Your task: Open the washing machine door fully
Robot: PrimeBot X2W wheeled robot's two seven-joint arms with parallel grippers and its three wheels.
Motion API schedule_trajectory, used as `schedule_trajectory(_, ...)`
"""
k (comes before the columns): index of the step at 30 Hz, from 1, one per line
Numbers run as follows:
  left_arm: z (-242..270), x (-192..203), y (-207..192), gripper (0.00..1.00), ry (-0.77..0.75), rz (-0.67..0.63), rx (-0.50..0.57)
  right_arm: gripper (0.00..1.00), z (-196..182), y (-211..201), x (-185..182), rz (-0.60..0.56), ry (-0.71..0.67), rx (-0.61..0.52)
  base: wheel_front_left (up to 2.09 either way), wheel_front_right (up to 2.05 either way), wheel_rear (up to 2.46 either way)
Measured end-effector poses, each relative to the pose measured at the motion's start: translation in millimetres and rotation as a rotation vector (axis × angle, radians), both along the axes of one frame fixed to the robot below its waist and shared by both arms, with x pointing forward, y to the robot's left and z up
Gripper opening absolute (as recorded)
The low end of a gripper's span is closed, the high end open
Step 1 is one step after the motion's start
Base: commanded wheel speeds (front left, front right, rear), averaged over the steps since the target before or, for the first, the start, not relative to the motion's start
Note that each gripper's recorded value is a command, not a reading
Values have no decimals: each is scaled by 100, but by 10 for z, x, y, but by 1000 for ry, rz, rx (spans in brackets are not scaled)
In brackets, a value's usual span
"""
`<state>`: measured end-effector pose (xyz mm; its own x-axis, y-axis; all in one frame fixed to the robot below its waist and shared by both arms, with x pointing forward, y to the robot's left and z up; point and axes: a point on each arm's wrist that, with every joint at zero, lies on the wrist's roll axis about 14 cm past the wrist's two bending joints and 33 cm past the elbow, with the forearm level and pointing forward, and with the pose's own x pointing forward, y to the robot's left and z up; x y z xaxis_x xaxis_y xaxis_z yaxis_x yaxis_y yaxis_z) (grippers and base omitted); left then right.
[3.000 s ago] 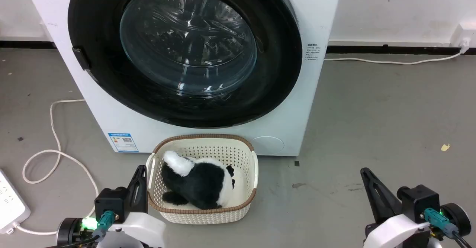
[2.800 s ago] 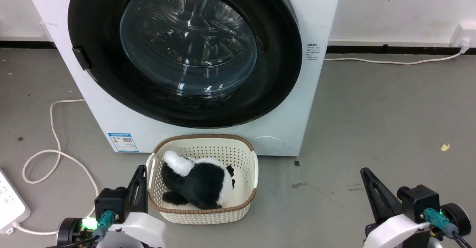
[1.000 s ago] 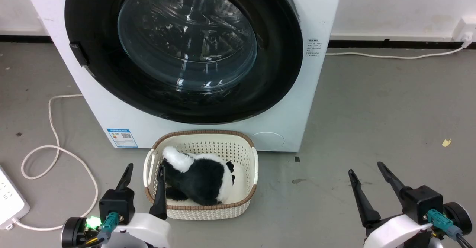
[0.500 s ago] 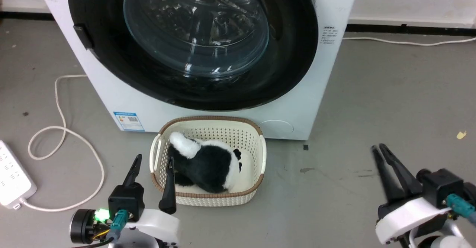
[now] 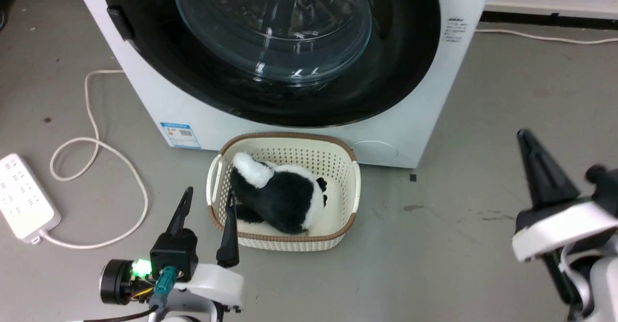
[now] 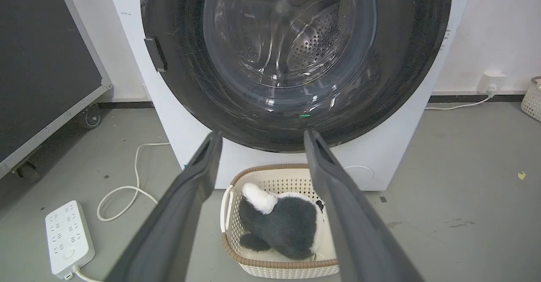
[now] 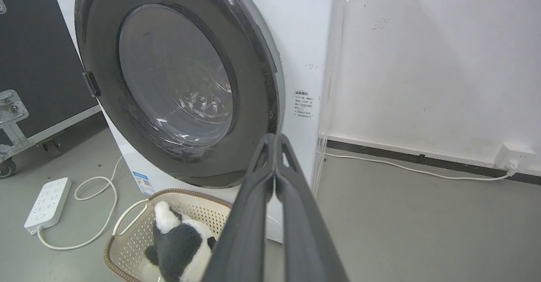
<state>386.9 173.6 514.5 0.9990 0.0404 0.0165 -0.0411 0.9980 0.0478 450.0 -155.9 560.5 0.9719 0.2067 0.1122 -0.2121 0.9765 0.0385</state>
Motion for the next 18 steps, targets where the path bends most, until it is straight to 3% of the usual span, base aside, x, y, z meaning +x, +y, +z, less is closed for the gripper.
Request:
schedule_trajectory(9, -1, 72, 35, 100, -14, 23, 6, 0, 115, -34, 398, -4, 11, 109, 0, 0, 0)
schedule_trajectory(18, -69, 140, 61, 100, -8, 42, 15, 0, 50, 25, 848, 14, 105, 235, 0, 0, 0)
